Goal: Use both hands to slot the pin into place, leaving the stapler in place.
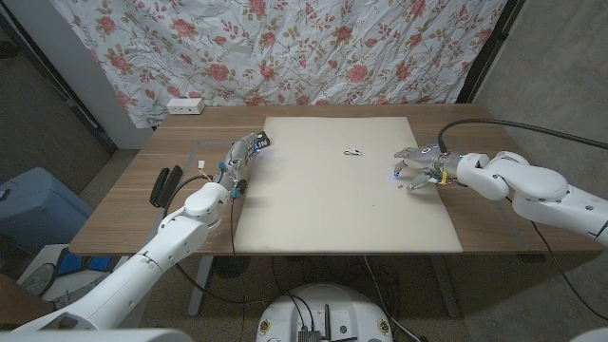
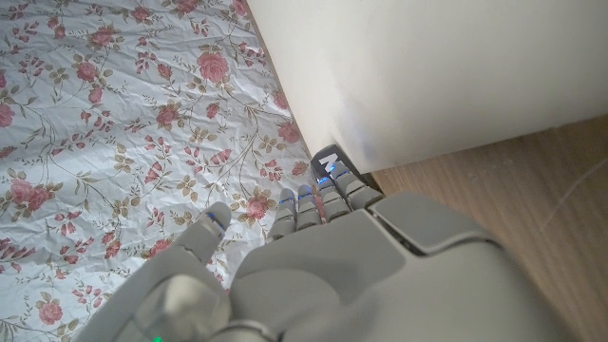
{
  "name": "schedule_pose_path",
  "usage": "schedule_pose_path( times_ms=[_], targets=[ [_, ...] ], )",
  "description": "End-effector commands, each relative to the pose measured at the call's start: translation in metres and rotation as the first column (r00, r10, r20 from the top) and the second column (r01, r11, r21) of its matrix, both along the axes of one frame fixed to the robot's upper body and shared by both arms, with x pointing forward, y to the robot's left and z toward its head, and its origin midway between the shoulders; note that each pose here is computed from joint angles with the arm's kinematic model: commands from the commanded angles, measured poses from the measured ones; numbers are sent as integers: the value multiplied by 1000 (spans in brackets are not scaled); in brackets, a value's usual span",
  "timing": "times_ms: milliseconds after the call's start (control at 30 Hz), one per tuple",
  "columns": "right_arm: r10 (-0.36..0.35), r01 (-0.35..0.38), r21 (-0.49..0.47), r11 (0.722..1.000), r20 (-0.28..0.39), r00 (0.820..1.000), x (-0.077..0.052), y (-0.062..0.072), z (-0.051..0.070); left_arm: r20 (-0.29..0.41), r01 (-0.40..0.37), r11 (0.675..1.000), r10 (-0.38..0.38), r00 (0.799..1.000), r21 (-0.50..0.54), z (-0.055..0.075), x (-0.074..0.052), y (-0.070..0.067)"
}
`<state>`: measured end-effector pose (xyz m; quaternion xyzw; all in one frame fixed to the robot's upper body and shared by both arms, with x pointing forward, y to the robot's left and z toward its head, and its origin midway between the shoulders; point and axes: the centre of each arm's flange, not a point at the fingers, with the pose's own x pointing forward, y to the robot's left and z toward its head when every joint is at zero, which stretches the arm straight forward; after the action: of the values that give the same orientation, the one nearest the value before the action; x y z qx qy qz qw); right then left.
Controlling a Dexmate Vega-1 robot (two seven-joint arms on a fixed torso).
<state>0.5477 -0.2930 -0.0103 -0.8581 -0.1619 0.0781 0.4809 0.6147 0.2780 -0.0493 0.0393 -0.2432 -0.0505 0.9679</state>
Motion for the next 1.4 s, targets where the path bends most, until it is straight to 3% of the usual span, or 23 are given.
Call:
schedule_pose_path(
  times_ms=[33, 1400],
  targets=[
    [19, -19, -28, 999, 2, 1000, 5, 1, -5, -8, 3, 1000, -3, 1000, -6, -1, 2, -2],
    [98, -96, -48, 994, 46, 994, 9, -1, -17, -12, 12, 1000, -12, 1000, -21, -9, -3, -6]
  ],
)
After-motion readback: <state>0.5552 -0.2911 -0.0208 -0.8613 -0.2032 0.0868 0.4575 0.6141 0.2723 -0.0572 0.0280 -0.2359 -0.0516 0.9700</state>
